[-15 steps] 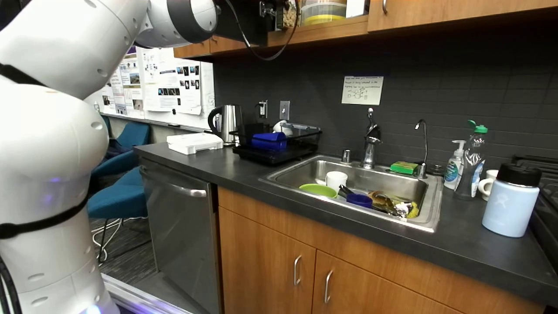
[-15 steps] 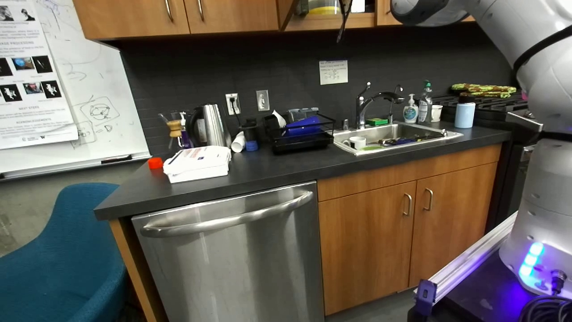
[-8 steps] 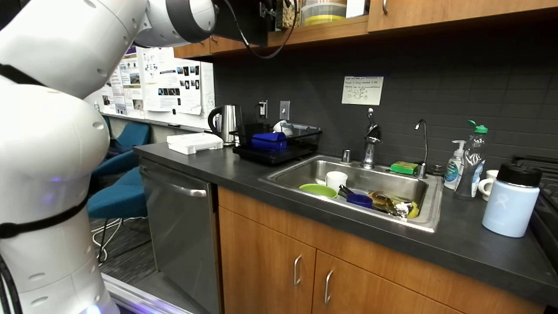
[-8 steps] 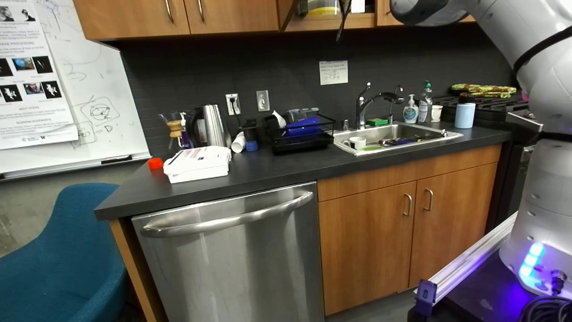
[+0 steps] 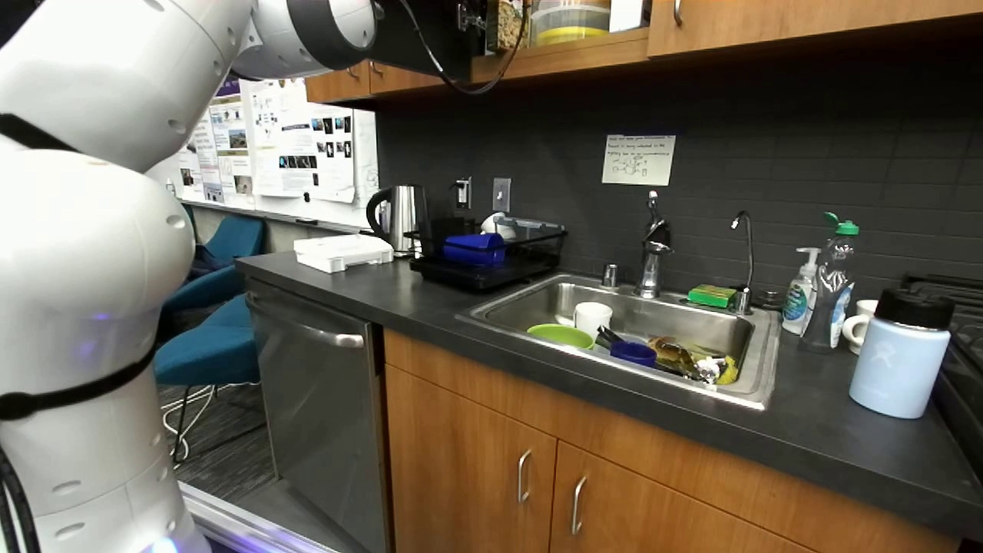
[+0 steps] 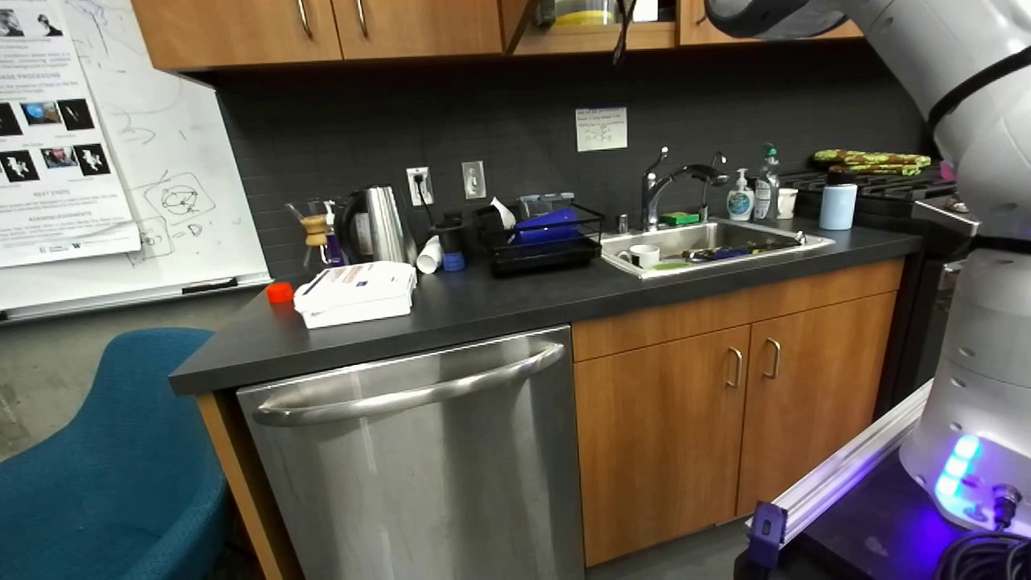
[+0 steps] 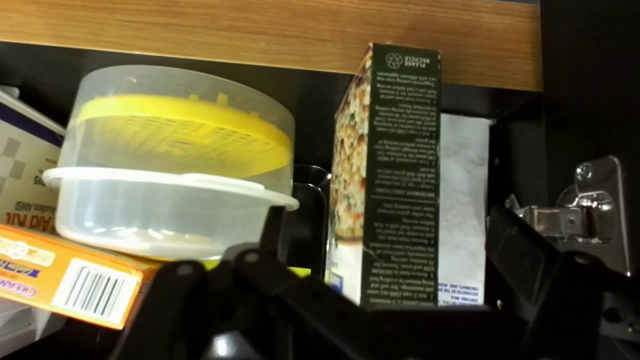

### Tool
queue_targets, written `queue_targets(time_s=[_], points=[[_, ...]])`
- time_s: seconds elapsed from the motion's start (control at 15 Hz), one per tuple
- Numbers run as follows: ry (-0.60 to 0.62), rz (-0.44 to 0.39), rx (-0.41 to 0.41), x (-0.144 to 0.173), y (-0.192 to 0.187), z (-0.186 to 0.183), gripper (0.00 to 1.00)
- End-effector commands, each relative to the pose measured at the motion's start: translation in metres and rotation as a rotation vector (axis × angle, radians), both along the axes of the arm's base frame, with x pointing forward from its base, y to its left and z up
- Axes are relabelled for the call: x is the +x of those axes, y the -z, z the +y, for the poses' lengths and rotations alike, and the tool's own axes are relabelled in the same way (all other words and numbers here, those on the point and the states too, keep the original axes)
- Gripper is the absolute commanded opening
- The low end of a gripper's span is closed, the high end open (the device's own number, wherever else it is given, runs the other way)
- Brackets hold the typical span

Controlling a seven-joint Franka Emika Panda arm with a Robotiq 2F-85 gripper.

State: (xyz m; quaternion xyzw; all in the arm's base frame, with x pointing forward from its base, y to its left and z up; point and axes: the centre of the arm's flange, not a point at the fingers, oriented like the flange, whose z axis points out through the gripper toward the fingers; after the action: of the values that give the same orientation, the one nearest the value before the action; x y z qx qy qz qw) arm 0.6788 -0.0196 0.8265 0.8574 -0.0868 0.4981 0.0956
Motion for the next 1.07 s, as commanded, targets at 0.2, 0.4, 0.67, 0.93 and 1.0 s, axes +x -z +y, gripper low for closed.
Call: queue_targets(time_s=[0.2,0.4,0.67,0.93,1.0], points=[[-0.050,0.052,-0.018,0.041,-0.065,0.004,1.00],[-0.108,0.077,-0.018,0.039,-0.063,0.012,1.00],[-0.163,0.122,-0.015,0.032,-0.060,0.020,1.00],[-0.158,0.127,-0.032,0.024,-0.058,0.022,1.00],[-0.162,0.119,-0.031,0.022,-0.058,0.020,1.00]])
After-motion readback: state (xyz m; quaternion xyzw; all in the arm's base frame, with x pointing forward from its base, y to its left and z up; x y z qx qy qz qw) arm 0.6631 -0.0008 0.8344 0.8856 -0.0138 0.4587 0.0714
